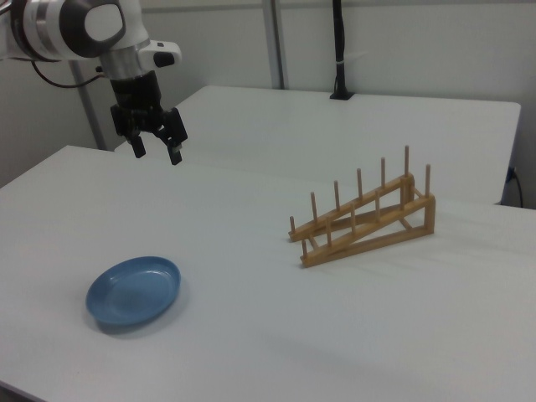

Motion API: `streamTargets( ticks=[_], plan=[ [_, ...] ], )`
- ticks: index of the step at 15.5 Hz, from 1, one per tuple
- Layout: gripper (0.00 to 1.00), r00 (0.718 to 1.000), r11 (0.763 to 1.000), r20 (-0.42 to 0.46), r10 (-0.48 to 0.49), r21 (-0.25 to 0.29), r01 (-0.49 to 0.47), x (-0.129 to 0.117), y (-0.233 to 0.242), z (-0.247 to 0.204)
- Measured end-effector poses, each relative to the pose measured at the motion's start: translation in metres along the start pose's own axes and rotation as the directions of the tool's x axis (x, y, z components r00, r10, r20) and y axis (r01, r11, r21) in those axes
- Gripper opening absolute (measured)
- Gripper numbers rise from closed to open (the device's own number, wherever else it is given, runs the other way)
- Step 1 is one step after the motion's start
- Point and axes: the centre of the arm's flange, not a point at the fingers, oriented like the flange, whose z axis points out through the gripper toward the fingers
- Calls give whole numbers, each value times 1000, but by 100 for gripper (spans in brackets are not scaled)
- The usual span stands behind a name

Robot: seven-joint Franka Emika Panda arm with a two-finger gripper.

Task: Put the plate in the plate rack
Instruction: 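Move the open gripper toward the light blue plate, then lower the gripper onto the plate rim and close on it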

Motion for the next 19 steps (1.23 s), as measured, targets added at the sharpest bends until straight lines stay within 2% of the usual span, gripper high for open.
streamTargets(
  ticks=[8, 11, 13, 15, 16, 18, 19],
  plan=[
    [100, 1000, 1000, 10, -1, 0, 1, -4, 16, -5],
    [100, 994, 994, 15, -106, 1, 106, -4, 16, -2],
    [100, 972, 972, 35, -234, 7, 234, -4, 18, 8],
    [100, 916, 920, 93, -391, 35, 390, -6, 27, 42],
    [100, 891, 898, 112, -441, 50, 438, -6, 30, 65],
    [100, 857, 867, 131, -499, 71, 494, -9, 30, 116],
    [100, 849, 860, 138, -510, 74, 504, -11, 29, 140]
  ],
)
